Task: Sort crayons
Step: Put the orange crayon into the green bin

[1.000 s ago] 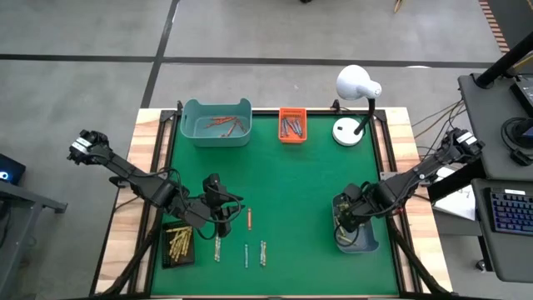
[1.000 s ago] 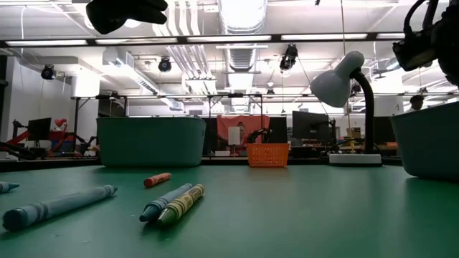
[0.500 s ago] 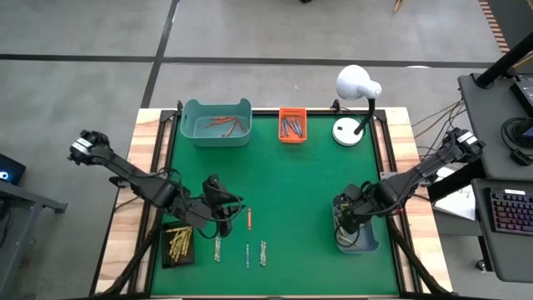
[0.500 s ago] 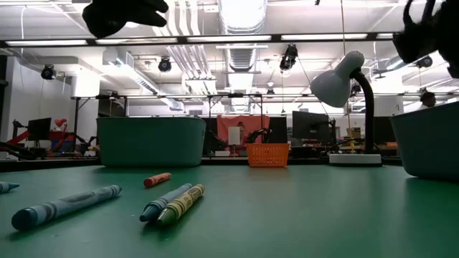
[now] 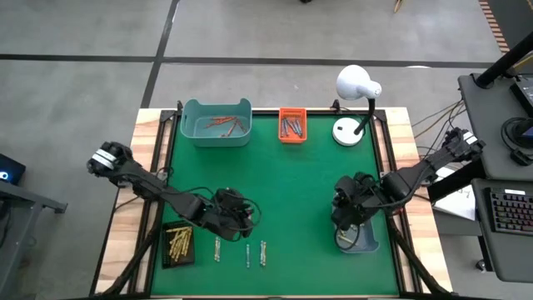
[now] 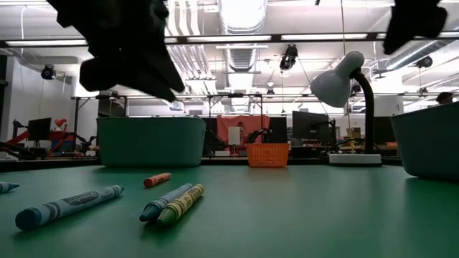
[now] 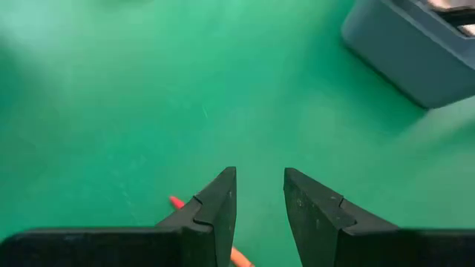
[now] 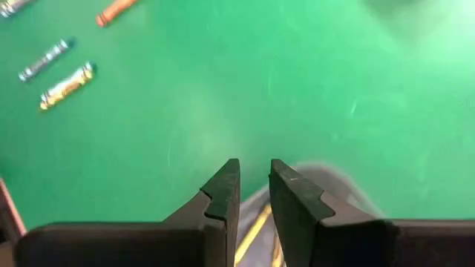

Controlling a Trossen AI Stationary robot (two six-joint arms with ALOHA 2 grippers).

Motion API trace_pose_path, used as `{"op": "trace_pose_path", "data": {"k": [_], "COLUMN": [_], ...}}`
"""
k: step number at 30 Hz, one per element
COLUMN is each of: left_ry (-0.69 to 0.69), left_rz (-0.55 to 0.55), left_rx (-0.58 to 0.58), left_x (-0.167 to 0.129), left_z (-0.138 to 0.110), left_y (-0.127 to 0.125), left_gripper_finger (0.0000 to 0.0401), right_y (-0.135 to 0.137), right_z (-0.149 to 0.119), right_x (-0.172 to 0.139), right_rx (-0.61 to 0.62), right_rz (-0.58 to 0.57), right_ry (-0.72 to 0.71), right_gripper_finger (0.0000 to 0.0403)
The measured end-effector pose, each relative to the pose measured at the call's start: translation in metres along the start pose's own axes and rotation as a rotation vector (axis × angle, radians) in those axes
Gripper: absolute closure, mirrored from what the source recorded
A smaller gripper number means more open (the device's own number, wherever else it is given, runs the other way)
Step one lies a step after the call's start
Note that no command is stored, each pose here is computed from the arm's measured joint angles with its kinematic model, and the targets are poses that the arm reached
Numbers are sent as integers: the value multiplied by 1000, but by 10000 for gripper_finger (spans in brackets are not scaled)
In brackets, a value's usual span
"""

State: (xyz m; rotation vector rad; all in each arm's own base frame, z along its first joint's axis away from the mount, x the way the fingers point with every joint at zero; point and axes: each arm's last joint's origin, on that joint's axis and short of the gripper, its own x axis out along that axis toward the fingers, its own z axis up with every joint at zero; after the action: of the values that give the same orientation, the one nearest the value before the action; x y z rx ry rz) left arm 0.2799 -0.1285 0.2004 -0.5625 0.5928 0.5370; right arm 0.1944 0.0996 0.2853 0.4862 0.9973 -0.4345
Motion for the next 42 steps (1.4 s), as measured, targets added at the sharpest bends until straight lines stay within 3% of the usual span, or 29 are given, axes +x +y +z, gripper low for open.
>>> {"op": "trace_pose_path", "data": {"k": [8, 23, 33, 42], "left_ry": [98, 174, 184, 187], "left_rz": [113, 320, 363, 366], "left_rx": [-61, 48, 33, 37], "left_x": [28, 65, 72, 72], "left_z": [-13, -41, -51, -52], "left_y": [-10, -17, -8, -7], "left_gripper_finger": [295, 227, 237, 291], "right_y": [6, 6, 11, 17], "right_z": [6, 4, 3, 1], "right_x": [-4, 2, 10, 24], "right_rx": [-51, -63, -95, -141], "right_rz": [36, 32, 8, -30], "right_ry": [-70, -68, -55, -32], "right_gripper_finger": [340, 342, 339, 344]}}
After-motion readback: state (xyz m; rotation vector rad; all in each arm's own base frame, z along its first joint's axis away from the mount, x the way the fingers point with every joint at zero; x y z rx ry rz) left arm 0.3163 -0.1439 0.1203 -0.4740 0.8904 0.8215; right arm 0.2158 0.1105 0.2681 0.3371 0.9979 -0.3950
